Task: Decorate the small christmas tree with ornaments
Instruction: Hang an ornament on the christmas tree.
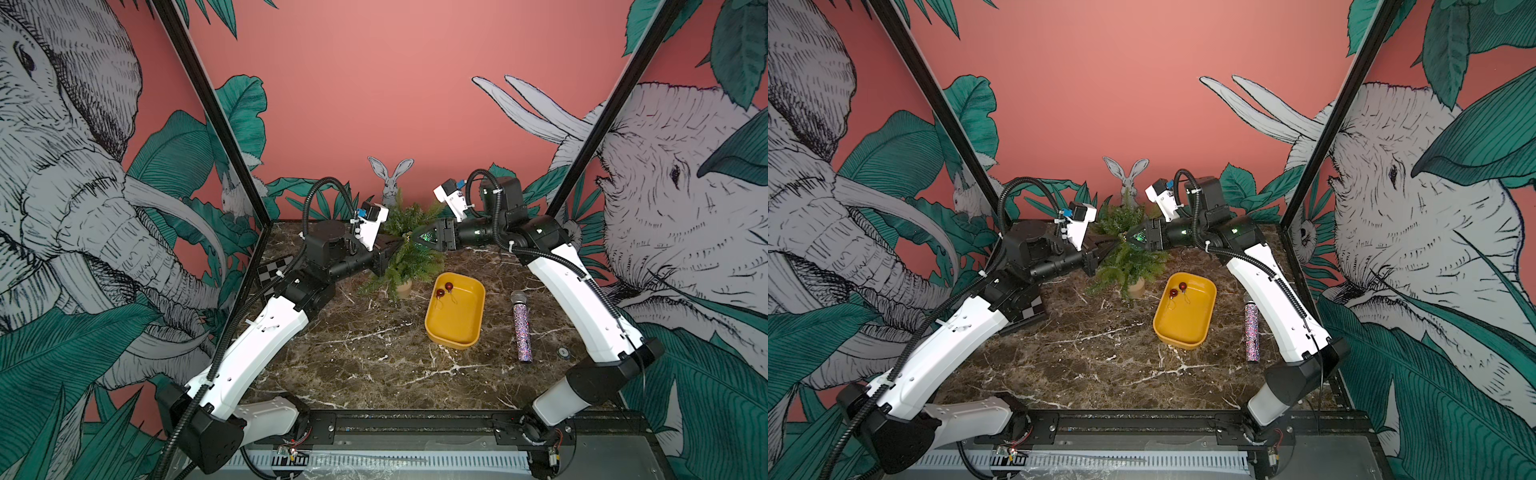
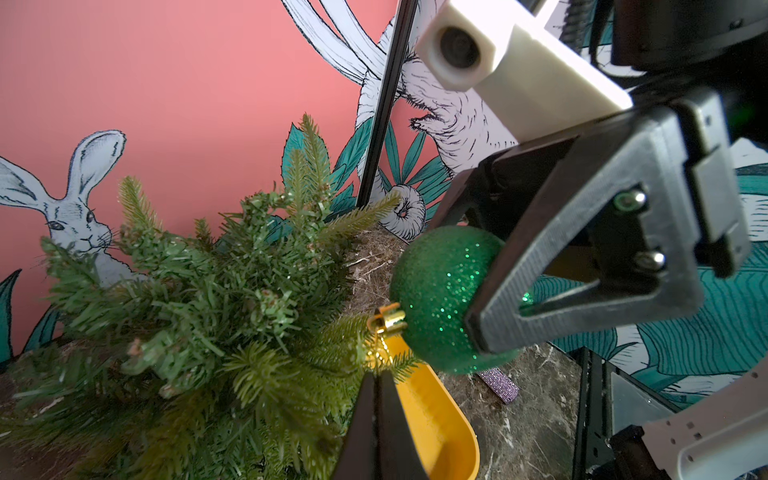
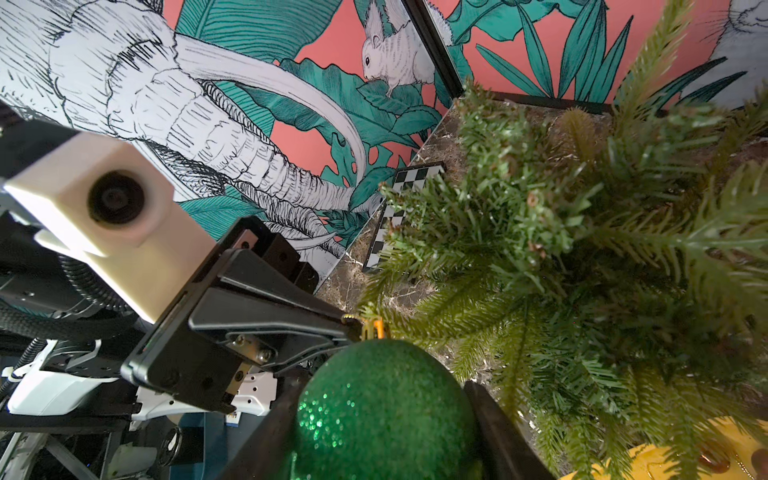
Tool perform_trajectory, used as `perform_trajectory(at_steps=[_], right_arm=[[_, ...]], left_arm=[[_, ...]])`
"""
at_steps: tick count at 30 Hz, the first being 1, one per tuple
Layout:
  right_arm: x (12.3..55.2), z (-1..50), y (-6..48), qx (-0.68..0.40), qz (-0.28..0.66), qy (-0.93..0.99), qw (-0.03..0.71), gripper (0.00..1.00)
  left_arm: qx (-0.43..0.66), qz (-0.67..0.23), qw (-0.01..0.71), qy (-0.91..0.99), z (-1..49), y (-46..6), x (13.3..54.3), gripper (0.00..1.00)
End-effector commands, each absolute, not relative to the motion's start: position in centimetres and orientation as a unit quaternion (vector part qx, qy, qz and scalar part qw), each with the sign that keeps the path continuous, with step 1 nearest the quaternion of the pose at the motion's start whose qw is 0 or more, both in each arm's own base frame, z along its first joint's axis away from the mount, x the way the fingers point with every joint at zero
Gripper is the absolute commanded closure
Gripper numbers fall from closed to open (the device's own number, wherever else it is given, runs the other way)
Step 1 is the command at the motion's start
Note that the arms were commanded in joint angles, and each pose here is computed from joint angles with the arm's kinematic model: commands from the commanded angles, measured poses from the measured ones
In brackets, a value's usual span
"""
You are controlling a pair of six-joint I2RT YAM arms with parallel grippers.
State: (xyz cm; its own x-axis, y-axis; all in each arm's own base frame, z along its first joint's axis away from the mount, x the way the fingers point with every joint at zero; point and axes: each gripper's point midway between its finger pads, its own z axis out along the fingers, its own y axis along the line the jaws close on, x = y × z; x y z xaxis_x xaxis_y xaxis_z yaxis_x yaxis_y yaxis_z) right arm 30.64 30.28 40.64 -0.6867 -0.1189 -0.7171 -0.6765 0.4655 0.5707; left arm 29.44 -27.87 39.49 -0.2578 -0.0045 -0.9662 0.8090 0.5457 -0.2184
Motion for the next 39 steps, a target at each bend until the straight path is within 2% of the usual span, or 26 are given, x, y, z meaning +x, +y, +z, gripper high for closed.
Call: perform_trajectory(at_steps=[1, 38, 39], right_arm=[[30.9, 42.5, 30.2, -0.251, 0.46, 0.782, 0.338, 0.56], [31.4, 40.4, 29.2, -0.218, 0.453, 0.799, 0.33, 0.56], [31.4, 40.5, 29.1, -0.217, 0.454, 0.798, 0.331, 0.56]], left_arm=[[0.28, -0.378, 0.56, 0.683, 41.7, -27.4, 29.9, 1.0], [0.265, -0.39, 0.544, 0.694, 40.7, -27.2, 30.7, 1.0], [0.265, -0.39, 0.545, 0.693, 40.7, -27.2, 30.6, 0.98]])
